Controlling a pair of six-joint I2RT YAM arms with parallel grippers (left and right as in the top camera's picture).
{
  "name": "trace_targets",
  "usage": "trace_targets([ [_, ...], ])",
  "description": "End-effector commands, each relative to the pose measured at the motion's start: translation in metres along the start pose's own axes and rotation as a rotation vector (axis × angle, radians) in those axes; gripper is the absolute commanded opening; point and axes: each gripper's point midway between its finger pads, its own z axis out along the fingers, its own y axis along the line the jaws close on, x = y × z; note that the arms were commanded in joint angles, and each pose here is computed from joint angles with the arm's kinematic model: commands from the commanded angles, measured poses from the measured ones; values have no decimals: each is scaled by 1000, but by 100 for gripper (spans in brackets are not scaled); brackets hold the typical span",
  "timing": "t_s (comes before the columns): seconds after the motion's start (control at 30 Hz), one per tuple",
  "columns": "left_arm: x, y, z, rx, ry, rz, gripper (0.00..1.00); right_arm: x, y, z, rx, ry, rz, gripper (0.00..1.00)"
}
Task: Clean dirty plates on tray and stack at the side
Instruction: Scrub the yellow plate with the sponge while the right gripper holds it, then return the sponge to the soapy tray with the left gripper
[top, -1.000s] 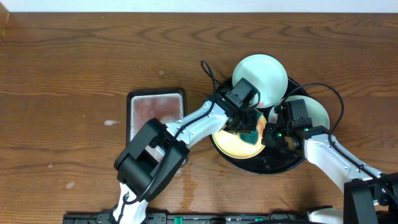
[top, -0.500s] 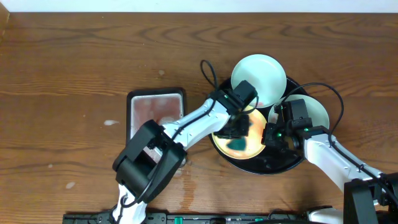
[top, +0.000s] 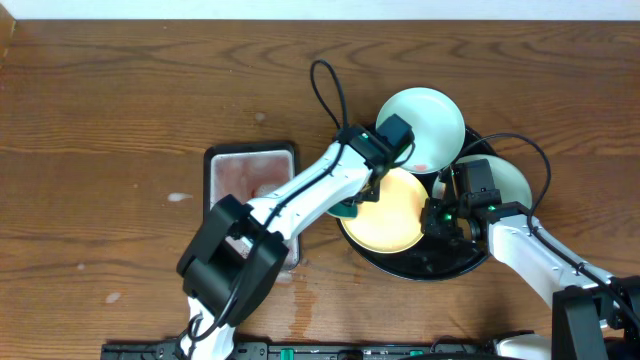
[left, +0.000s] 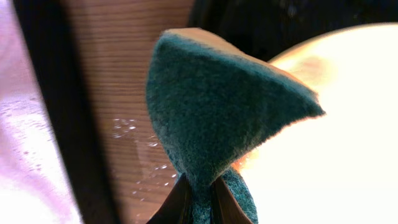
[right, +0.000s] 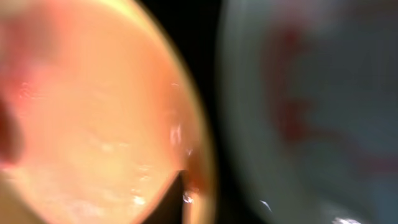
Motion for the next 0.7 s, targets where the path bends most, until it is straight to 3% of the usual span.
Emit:
trace_targets([
  [0.0, -14, 8, -47, 84, -70, -41, 7, 7, -11, 5, 52, 18, -17, 33],
  [0.17, -12, 53, -86, 79, -83, -101, 7, 1, -9, 5, 41, -2, -64, 3],
  [0.37, -7, 118, -94, 20, -34, -145, 8, -5, 4, -5, 1, -11, -93, 1],
  [0.67, 27, 158, -35, -20, 135, -203, 9, -40, 8, -72, 103, -192, -167, 1],
])
